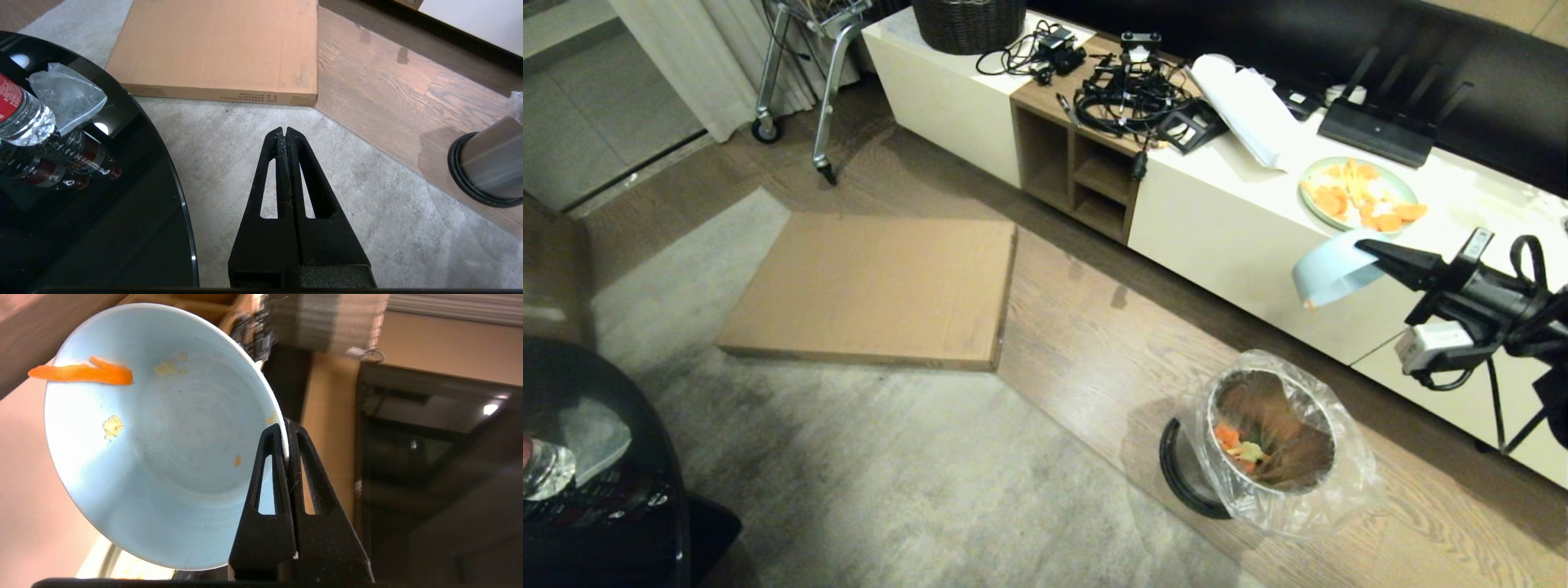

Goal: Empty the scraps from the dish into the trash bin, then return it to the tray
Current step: Put the bowl back to the table

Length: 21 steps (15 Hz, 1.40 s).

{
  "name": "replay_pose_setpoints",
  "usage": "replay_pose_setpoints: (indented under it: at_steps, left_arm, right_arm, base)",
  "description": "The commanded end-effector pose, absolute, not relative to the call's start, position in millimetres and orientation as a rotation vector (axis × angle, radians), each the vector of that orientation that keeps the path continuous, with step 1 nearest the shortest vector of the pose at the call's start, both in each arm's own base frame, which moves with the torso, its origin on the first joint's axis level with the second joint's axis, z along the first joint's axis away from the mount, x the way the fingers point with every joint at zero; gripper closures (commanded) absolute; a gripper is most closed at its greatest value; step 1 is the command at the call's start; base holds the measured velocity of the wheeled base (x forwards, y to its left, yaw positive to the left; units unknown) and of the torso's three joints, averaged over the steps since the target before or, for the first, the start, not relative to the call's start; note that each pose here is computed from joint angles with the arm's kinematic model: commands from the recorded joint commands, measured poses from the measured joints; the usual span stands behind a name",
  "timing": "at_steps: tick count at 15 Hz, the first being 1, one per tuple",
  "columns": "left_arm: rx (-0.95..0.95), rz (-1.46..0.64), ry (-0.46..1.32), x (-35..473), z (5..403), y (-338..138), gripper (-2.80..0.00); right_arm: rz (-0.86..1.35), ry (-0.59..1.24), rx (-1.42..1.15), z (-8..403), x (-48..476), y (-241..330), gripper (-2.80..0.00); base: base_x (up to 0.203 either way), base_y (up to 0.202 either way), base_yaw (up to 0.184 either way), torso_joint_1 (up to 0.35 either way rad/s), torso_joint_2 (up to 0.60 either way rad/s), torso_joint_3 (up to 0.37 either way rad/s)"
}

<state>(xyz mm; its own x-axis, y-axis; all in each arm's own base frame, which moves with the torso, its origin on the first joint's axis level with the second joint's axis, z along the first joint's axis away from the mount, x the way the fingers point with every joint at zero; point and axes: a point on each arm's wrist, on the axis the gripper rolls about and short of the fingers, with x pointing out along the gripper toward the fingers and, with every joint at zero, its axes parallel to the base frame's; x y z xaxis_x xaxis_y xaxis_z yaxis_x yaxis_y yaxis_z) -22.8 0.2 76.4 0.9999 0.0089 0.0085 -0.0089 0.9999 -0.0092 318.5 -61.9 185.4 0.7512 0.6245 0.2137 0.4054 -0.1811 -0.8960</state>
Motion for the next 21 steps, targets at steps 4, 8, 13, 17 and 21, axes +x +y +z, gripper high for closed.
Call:
replay_pose_setpoints:
  at_steps: [4,8,13,17,21]
  left_arm:
    - [-0.009,0.009,-0.009,-22.8,76.4,0.2,0.0]
    - [-0.009,0.009,-0.009,-22.8,76.4,0.2,0.0]
    - [-0.009,0.009,-0.009,-22.8,76.4,0.2,0.0]
    - [-0.009,0.009,-0.009,-22.8,76.4,0.2,0.0]
    - [-0.009,0.009,-0.009,-22.8,76.4,0.2,0.0]
  right_arm:
    - [0.249,-0.851,-1.767,189.8,307.6,-41.5,0.0]
    - [0.243,-0.774,-1.756,182.3,300.6,-55.0,0.0]
    - [0.3,-0.651,-1.688,154.7,298.7,-67.6,0.0]
    - [0.444,-0.496,-1.551,112.6,281.4,-63.1,0.0]
    - [0.438,-0.401,-1.523,94.8,287.2,-65.8,0.0]
  base:
    - [0.0,0.0,0.0,0.0,0.0,0.0]
    - [0.0,0.0,0.0,0.0,0.0,0.0]
    - [0.0,0.0,0.0,0.0,0.0,0.0]
    - [0.0,0.0,0.0,0.0,0.0,0.0]
    - [0.0,0.0,0.0,0.0,0.0,0.0]
